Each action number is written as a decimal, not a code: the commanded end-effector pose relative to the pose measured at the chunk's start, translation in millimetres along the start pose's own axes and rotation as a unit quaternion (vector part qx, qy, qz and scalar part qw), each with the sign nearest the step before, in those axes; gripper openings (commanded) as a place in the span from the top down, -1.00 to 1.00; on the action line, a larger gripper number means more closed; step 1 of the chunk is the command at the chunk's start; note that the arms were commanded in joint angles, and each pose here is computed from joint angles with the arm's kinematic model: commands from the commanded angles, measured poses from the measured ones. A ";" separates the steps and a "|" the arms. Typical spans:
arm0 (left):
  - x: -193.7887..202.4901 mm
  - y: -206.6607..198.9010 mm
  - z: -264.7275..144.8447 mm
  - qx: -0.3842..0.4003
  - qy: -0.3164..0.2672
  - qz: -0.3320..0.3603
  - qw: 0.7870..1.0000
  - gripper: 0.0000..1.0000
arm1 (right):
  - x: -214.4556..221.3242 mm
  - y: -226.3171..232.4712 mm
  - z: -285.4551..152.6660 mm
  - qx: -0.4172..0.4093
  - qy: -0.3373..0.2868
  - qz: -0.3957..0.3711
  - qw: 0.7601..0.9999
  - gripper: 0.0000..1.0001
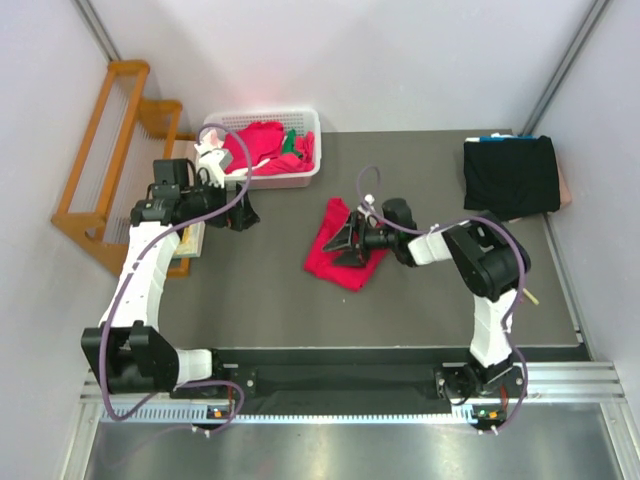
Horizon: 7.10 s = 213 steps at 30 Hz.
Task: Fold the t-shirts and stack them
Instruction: Fold the tshirt, then neatly place the folded tshirt to the corner
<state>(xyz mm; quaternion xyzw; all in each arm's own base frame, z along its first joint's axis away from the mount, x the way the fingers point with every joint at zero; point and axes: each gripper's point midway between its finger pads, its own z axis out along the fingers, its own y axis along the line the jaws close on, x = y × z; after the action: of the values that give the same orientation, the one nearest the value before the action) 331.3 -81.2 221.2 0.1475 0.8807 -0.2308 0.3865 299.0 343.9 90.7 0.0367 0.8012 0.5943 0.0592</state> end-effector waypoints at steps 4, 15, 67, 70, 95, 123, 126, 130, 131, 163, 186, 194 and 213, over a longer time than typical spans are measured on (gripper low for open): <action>-12.9 -4.6 -13.1 0.006 -0.032 0.017 0.999 -0.98 | 15.7 -64.2 8.6 0.076 0.033 0.011 0.997 -0.45; -10.8 -4.8 -12.5 0.010 -0.033 0.008 0.999 -0.98 | -1.0 38.7 -24.5 0.065 -0.002 -0.125 0.990 -0.53; 3.2 -2.3 -24.0 -0.006 -0.021 0.038 0.999 -0.98 | -136.6 -3.7 16.3 -0.063 -0.066 -0.008 0.996 -0.62; 2.1 -3.8 -24.8 -0.003 -0.023 0.037 0.999 -0.98 | -128.6 32.6 4.9 -0.059 -0.061 -0.065 0.994 -0.66; 7.6 -0.7 -22.4 -0.011 -0.023 0.030 0.999 -0.98 | 23.4 34.0 13.6 -0.049 0.033 -0.081 0.995 -0.70; -0.2 -1.3 -25.6 -0.011 -0.029 0.038 0.999 -0.98 | -9.0 96.3 5.5 -0.072 0.005 -0.091 0.993 -0.73; 0.0 -1.5 -26.0 -0.012 -0.029 0.036 0.999 -0.98 | -21.7 99.0 16.5 -0.082 0.006 -0.082 0.993 -0.73; -1.0 -1.1 -28.1 -0.017 -0.031 0.041 0.999 -0.98 | -36.3 73.0 37.7 -0.080 0.005 -0.051 0.996 -0.71; -1.1 0.5 -27.8 -0.020 -0.031 0.041 0.998 -0.98 | -38.3 67.9 41.0 -0.077 0.005 -0.044 0.996 -0.70; 1.0 -6.2 -34.1 -0.011 -0.028 0.047 0.998 -0.98 | -92.6 -32.7 -104.9 0.173 -0.133 -0.087 0.972 -0.86; -1.5 -7.4 -34.2 -0.007 -0.028 0.045 0.999 -0.98 | -121.3 -119.9 -133.4 0.193 -0.163 -0.003 0.968 -0.90; -0.3 -4.3 -32.6 -0.011 -0.022 0.048 0.999 -0.98 | -120.3 -129.0 -104.0 0.157 -0.130 0.016 0.979 -0.89; -8.5 -5.3 -34.8 -0.011 -0.031 0.051 0.998 -0.98 | -32.8 -139.0 -46.8 0.170 -0.044 0.017 0.984 -0.60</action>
<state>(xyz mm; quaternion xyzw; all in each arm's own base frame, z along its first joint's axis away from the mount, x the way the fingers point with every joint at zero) 307.5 -68.1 228.8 0.1701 0.8763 -0.2074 0.4003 360.2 265.3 49.7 0.0280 0.8277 0.5392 0.1529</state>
